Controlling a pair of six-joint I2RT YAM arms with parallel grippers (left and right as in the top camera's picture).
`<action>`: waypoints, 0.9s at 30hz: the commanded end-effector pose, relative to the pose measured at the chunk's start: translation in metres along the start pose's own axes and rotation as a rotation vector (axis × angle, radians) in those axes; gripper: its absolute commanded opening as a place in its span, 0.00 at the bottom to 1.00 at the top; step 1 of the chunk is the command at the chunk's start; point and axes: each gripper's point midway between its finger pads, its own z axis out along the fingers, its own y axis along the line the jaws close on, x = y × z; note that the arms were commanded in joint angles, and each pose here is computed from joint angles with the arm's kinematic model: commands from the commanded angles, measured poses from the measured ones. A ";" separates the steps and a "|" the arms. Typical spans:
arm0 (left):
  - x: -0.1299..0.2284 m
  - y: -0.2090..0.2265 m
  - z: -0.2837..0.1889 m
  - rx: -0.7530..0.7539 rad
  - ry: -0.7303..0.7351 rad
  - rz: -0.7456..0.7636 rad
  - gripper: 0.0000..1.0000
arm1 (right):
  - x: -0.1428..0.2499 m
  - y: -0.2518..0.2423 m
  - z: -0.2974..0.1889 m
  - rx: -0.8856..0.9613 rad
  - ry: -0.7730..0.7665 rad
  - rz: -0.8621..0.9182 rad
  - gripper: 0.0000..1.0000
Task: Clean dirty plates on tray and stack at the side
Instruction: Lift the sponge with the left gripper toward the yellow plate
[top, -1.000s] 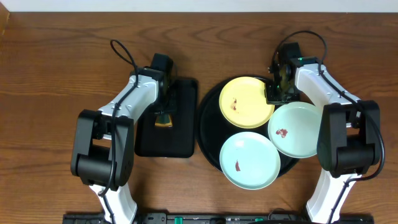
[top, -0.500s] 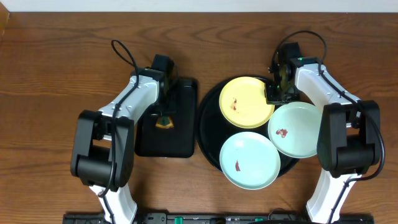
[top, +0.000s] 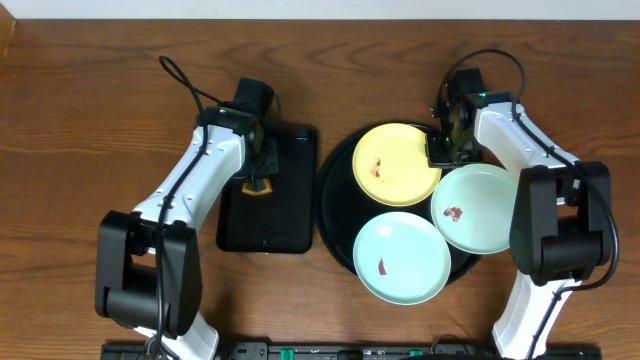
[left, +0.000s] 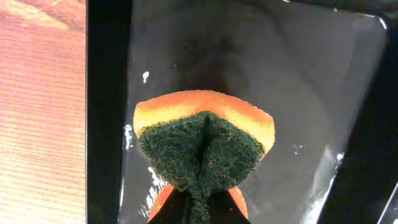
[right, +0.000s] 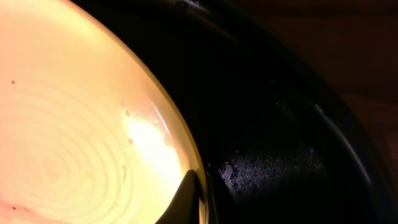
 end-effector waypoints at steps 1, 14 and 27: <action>-0.010 -0.001 -0.007 -0.011 -0.039 0.009 0.07 | 0.004 0.003 0.002 0.020 0.009 -0.026 0.03; -0.037 -0.019 -0.024 -0.036 -0.208 0.069 0.08 | 0.004 0.003 0.002 0.021 0.009 -0.026 0.05; -0.021 -0.024 -0.027 -0.037 -0.145 0.138 0.07 | 0.003 0.003 0.002 0.020 0.008 -0.026 0.30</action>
